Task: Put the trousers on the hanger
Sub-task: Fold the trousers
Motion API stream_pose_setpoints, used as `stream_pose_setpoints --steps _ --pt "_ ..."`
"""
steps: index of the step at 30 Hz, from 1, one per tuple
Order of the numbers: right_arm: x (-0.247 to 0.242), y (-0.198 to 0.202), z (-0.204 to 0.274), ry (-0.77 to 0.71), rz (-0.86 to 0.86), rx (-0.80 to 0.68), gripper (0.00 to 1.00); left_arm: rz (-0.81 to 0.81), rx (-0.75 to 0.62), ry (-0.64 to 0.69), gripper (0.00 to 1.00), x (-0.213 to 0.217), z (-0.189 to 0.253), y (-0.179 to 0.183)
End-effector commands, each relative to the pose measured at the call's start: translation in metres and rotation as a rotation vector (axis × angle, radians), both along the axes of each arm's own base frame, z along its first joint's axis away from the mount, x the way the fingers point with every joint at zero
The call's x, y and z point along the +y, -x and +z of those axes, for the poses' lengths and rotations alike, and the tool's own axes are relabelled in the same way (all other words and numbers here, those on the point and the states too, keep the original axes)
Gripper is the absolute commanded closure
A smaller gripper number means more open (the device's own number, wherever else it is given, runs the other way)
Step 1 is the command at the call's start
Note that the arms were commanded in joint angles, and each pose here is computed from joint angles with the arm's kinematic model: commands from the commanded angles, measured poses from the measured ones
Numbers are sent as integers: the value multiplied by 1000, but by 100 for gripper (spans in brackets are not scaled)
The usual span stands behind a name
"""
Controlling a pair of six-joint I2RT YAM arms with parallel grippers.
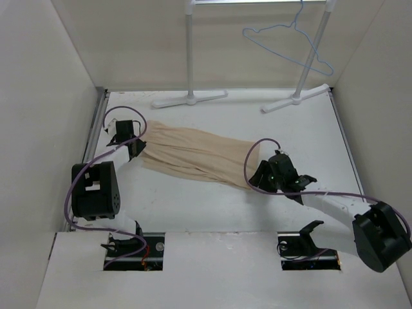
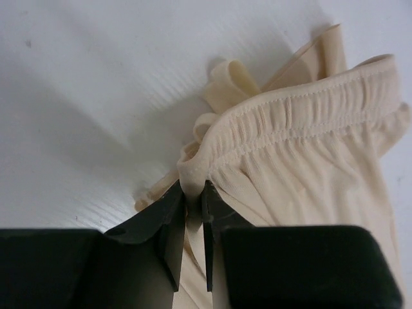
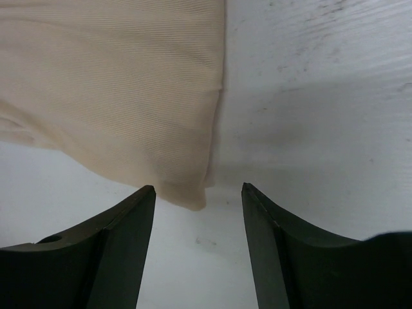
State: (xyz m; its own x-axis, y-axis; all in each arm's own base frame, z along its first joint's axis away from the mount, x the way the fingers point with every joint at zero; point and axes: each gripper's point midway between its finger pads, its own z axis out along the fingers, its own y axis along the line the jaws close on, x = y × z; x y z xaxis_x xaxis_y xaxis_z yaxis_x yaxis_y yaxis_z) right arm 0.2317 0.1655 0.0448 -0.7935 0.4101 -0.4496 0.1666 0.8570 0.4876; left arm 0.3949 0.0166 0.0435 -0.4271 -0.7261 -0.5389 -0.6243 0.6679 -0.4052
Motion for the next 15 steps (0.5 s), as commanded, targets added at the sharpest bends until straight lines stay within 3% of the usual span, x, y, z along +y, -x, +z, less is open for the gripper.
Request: stream_pose_setpoints --steps 1,6,9,11,15 --pt "22 -15 11 -123 1 -48 41 23 -102 -40 89 11 54 -15" --pt "28 -22 -1 -137 -6 -13 65 -1 -62 -103 90 14 66 -7" --pt "21 -24 -6 -111 -31 2 87 -11 -8 -159 90 19 69 3" --pt "9 -25 -4 -95 -68 -10 93 -16 17 -192 91 22 71 11" --pt "-12 -19 -1 -73 -98 -17 94 -18 68 -224 91 26 64 31"
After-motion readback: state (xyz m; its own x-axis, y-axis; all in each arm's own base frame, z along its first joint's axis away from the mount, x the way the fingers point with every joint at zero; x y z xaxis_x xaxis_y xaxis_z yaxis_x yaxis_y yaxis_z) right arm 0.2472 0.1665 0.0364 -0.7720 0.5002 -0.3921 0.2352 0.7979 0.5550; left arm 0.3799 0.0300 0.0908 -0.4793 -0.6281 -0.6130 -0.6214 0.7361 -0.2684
